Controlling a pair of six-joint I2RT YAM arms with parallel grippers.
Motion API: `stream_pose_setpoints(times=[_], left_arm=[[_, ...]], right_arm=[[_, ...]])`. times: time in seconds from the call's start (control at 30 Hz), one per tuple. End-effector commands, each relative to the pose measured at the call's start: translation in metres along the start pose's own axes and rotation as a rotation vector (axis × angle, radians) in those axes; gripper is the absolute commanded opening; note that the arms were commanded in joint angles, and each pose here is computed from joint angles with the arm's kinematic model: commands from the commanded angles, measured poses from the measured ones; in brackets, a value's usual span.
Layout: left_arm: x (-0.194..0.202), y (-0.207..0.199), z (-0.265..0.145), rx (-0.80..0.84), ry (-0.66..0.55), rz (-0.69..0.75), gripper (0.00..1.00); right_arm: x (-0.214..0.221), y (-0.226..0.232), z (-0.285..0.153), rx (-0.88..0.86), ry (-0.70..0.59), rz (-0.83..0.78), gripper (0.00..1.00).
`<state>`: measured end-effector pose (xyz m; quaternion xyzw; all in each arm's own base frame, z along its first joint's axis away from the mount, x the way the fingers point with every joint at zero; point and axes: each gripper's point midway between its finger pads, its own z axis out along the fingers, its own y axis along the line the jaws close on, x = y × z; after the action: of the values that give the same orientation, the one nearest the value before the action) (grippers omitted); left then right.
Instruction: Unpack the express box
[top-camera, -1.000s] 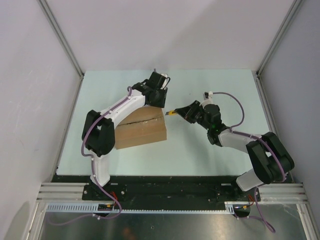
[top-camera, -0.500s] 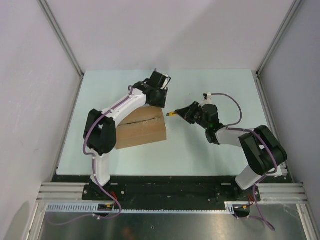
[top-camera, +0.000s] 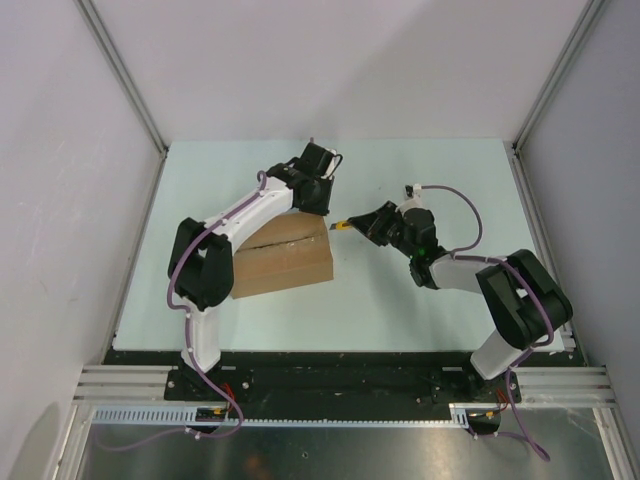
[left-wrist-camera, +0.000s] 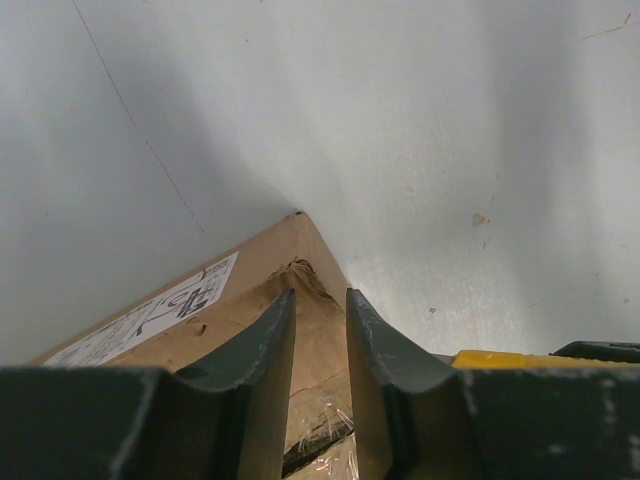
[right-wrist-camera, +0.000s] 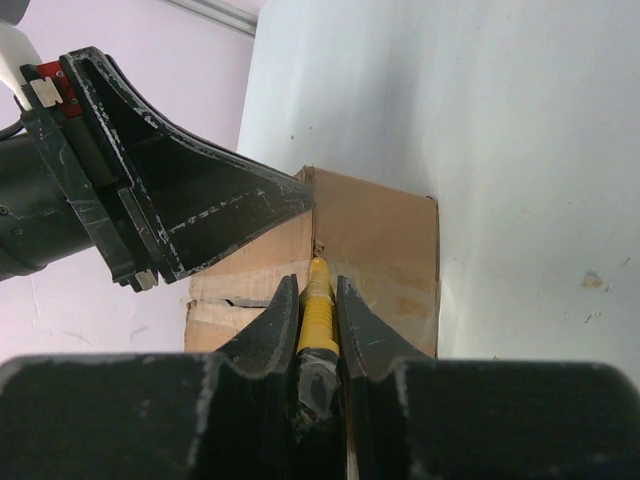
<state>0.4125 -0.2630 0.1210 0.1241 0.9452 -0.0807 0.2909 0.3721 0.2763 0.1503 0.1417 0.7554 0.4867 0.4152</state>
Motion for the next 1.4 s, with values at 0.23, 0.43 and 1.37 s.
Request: stream_pose_setpoints(times=[0.23, 0.43, 1.37], left_arm=[[0.031, 0.011, 0.014, -0.045, 0.124, 0.025, 0.32], [0.033, 0.012, 0.014, -0.053, 0.131, 0.026, 0.32], [0.038, 0.013, 0.018, -0.057, 0.149, 0.026, 0.31]], right_arm=[[-0.013, 0.028, 0.010, -0.091, -0.044, -0.023, 0.00], [-0.012, 0.028, 0.012, -0.084, -0.044, -0.032, 0.00], [-0.004, 0.012, 0.022, -0.042, -0.022, -0.080, 0.00]])
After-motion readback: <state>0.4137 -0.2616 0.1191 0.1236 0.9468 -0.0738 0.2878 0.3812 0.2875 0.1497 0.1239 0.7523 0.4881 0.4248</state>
